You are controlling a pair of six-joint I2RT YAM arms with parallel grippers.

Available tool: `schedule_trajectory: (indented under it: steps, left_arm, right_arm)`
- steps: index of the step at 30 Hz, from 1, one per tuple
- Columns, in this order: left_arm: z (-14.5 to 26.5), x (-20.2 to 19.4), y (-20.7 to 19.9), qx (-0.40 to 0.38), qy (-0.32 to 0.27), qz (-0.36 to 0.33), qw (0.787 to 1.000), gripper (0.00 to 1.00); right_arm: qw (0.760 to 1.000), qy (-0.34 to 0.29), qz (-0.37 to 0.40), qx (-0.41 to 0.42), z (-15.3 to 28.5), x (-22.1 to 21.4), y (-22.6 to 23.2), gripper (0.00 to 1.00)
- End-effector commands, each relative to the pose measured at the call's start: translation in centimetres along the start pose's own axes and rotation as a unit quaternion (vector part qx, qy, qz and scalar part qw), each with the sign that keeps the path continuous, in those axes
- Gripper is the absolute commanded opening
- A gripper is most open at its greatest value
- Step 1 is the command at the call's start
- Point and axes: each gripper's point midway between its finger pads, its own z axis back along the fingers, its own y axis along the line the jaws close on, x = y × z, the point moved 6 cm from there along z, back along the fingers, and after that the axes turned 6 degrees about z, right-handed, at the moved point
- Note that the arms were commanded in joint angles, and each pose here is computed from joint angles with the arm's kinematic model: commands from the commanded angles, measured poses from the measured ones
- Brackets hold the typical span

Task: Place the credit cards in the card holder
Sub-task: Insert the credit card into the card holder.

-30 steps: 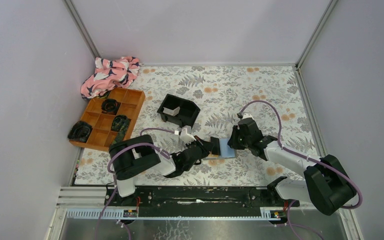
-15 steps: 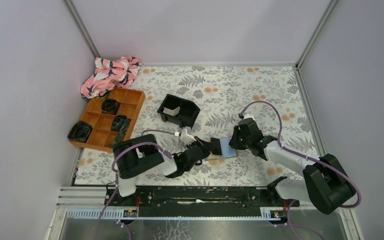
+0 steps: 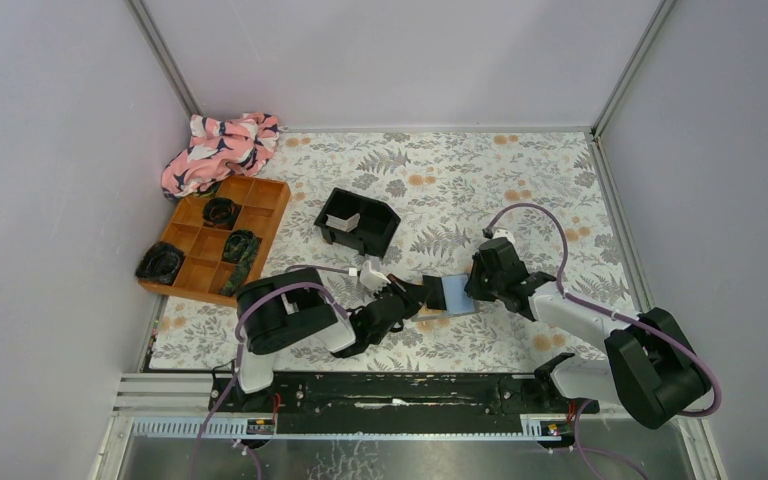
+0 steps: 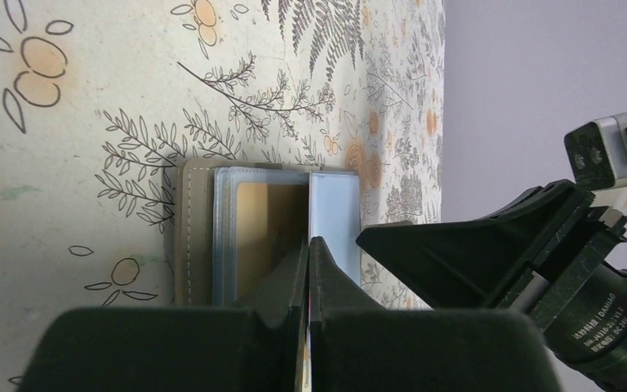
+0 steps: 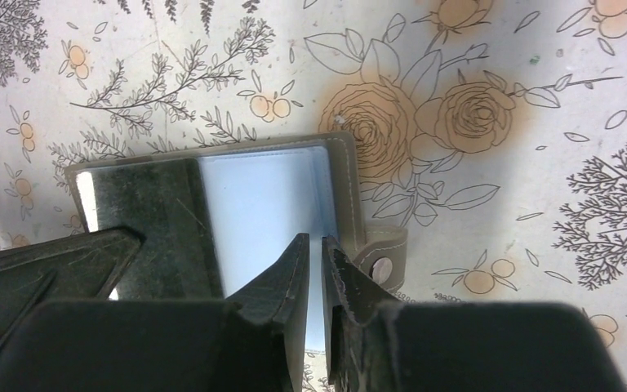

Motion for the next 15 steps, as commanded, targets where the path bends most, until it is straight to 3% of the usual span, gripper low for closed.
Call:
schedule_trajectory:
  steps: [1,15]
  left_arm:
    - [0.16,0.07,-0.38,-0.018,-0.008,0.020,1.000,0.00]
    - [-0.08,-0.47,-0.03,-0.019,0.005,0.042,0.999,0.00]
  right_arm:
    - [0.999,-0.015,-0.017,-0.030,0.13,0.50,-0.91,0.17]
    - [0.998,0.000,-0.037,-0.052,-0.45,-0.04,-1.69,0.16]
